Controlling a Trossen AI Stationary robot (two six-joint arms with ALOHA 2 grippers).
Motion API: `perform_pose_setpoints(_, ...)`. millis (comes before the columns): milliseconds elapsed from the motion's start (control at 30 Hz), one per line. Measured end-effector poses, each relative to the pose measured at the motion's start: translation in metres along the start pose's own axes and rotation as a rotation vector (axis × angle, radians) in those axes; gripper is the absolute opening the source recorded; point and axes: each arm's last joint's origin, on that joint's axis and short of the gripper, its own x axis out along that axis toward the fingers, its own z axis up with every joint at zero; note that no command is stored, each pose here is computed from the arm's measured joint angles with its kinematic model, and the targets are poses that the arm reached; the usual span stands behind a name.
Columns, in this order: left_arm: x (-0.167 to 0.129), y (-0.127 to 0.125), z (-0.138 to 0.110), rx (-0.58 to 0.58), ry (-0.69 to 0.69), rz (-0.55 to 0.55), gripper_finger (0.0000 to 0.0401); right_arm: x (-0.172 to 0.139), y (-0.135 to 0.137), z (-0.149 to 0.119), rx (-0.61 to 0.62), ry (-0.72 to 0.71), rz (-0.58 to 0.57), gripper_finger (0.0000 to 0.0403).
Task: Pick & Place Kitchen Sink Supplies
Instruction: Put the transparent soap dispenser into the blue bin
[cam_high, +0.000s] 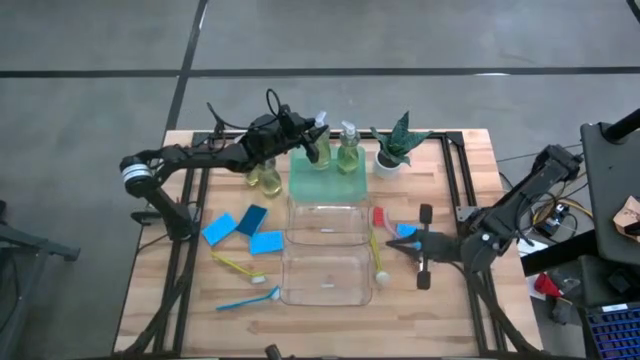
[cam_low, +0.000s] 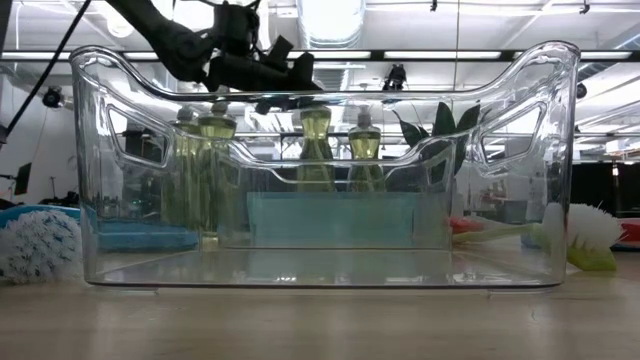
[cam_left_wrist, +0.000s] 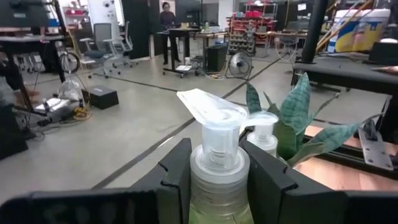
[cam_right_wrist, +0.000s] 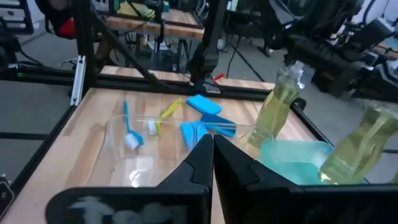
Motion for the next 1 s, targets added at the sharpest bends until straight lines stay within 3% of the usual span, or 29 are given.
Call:
perform_pose_setpoints(333, -0.001, -0.005, -0.008, -0.042, 0.082, -0.069, 0.0109, -0.005, -0.006, -0.003, -0.072, -0.007, 0.001, 0.0008)
perform_pose_setpoints(700, -0.01, -0.012, 0.015, -0.097, 0.023, -0.084, 0.0103, -0.005, -0.006, -0.004, -0.073, -0.004, 0.0, 0.0008)
perform_pose_setpoints(1000, -0.019, -0.048, 0.018, -0.075, 0.035, 0.108, 0.0106, -0.005, -0.006, -0.004, -0.073, -0.004, 0.0, 0.0008)
